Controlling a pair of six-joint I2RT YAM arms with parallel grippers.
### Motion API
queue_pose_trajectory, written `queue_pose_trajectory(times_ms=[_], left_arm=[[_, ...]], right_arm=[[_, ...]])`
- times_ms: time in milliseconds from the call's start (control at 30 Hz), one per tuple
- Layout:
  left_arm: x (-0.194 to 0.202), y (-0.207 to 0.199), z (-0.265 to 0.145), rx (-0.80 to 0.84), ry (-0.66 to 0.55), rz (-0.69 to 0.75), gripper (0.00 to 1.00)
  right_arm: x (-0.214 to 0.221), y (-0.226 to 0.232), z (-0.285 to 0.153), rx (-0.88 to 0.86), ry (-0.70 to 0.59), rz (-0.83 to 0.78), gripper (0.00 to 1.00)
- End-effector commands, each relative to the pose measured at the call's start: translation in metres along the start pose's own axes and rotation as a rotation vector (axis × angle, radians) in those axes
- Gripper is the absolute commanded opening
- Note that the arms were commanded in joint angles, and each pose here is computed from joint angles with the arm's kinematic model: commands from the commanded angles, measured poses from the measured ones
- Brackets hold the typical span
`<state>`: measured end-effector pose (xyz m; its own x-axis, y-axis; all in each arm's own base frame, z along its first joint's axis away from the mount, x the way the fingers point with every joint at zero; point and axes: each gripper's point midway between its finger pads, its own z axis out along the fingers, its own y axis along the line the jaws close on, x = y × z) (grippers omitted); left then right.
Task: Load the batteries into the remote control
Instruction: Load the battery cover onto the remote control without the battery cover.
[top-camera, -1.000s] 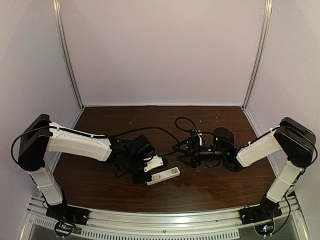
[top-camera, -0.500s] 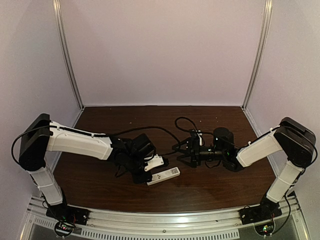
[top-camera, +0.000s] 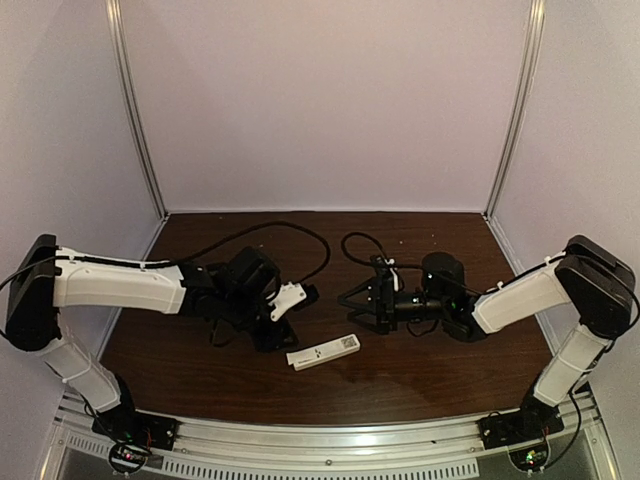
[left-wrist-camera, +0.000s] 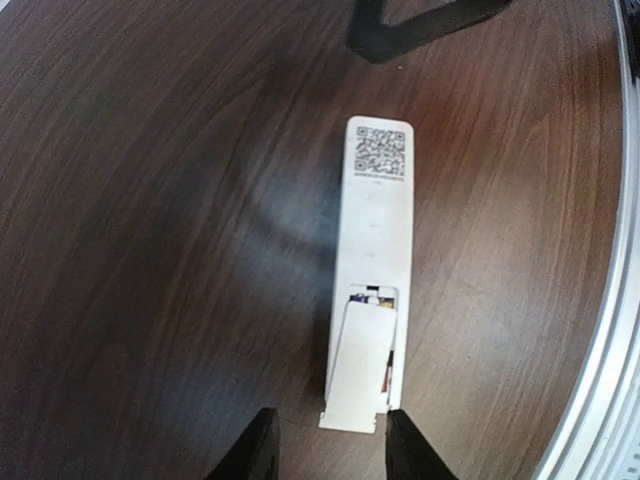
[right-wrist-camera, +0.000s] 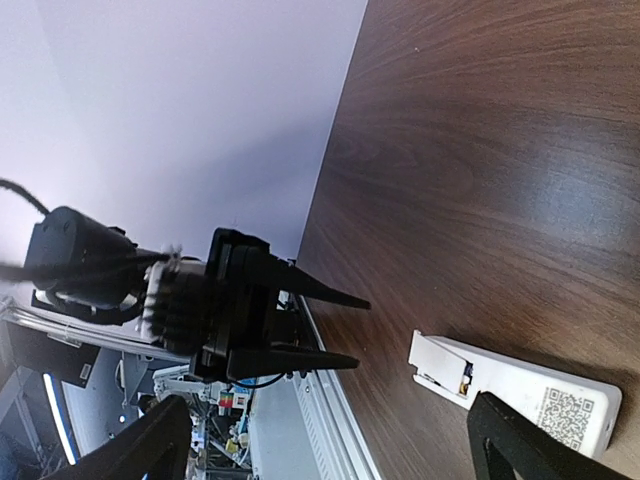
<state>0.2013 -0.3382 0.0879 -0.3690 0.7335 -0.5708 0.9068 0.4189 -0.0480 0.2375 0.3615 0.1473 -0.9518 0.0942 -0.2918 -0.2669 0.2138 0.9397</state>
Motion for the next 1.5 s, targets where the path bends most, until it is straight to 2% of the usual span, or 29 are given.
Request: queue_pose_trajectory(times_ms=[0, 133, 233, 533, 733, 900, 1467], left_arm=[[0.007, 0.009, 0.001, 0.045, -0.055, -0.163, 0.34], [0.018, 0.019, 0.007, 0.025, -0.051, -0.244, 0.29], [0.026, 0.029, 0.008, -0.020, -0.048, -0.302, 0.24], [0.049, 0.047, 0.012, -0.108, -0.023, -0.419, 0.22], [0.047, 0.042, 0.016, -0.059, -0.048, -0.448, 0.21], [0.048, 0.041, 0.022, -0.048, -0.047, -0.454, 0.20], [0.050, 0.032, 0.034, 0.007, -0.018, -0.413, 0.19]], right_arm=[[0.009, 0.022, 0.006, -0.034, 0.049, -0.088, 0.95], [0.023, 0.028, 0.014, -0.042, 0.094, -0.103, 0.88], [0.036, 0.029, 0.022, -0.045, 0.129, -0.105, 0.78], [0.056, 0.025, 0.051, -0.079, 0.184, -0.054, 0.45], [0.061, 0.010, 0.064, -0.047, 0.208, -0.019, 0.34], [0.063, -0.005, 0.072, -0.002, 0.227, -0.008, 0.27], [0.070, -0.032, 0.081, 0.059, 0.266, 0.030, 0.21]])
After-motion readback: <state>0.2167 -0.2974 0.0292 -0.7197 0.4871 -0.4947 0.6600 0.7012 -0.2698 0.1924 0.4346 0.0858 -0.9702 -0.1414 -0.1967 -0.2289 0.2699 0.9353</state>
